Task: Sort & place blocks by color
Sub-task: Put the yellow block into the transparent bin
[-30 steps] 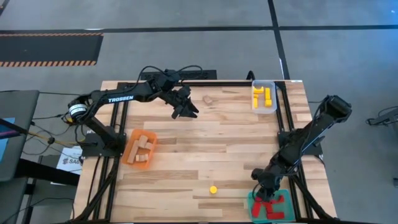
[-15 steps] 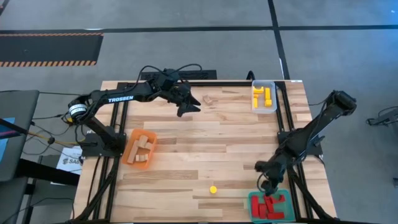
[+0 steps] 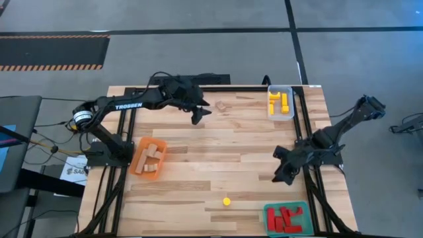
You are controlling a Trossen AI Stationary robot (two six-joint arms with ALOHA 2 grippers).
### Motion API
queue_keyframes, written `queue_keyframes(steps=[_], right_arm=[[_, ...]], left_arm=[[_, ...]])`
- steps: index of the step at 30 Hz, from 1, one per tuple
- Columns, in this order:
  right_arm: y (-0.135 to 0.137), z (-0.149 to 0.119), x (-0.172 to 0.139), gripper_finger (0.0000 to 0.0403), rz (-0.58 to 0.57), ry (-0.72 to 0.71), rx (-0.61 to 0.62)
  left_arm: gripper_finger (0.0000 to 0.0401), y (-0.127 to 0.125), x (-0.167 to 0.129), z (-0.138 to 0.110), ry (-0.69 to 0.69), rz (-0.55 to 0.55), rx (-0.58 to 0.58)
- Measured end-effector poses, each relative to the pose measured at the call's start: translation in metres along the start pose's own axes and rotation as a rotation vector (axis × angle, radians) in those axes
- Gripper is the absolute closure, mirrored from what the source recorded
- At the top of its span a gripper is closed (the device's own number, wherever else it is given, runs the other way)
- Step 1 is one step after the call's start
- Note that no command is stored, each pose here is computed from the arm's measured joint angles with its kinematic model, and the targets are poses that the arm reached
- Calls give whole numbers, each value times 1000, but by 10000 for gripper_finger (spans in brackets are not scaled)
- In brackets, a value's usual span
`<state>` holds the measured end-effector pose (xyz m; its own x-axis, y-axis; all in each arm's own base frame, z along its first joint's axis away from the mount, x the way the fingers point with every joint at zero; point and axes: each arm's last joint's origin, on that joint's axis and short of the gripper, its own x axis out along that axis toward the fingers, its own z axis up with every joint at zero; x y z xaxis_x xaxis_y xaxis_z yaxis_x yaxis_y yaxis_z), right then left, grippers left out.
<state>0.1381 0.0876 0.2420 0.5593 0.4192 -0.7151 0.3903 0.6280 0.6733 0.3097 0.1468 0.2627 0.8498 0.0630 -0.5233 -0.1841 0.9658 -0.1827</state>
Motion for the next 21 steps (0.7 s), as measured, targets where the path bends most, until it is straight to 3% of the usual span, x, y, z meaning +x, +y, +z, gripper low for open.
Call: queue_keyframes(steps=[8, 21], right_arm=[[-12, 17, 0, 127, -115, -107, -110], [-22, 36, 4, 127, -191, -152, -127]], left_arm=[[203, -36, 8, -17, 159, -138, 238], [202, -83, 16, -23, 193, -216, 279]])
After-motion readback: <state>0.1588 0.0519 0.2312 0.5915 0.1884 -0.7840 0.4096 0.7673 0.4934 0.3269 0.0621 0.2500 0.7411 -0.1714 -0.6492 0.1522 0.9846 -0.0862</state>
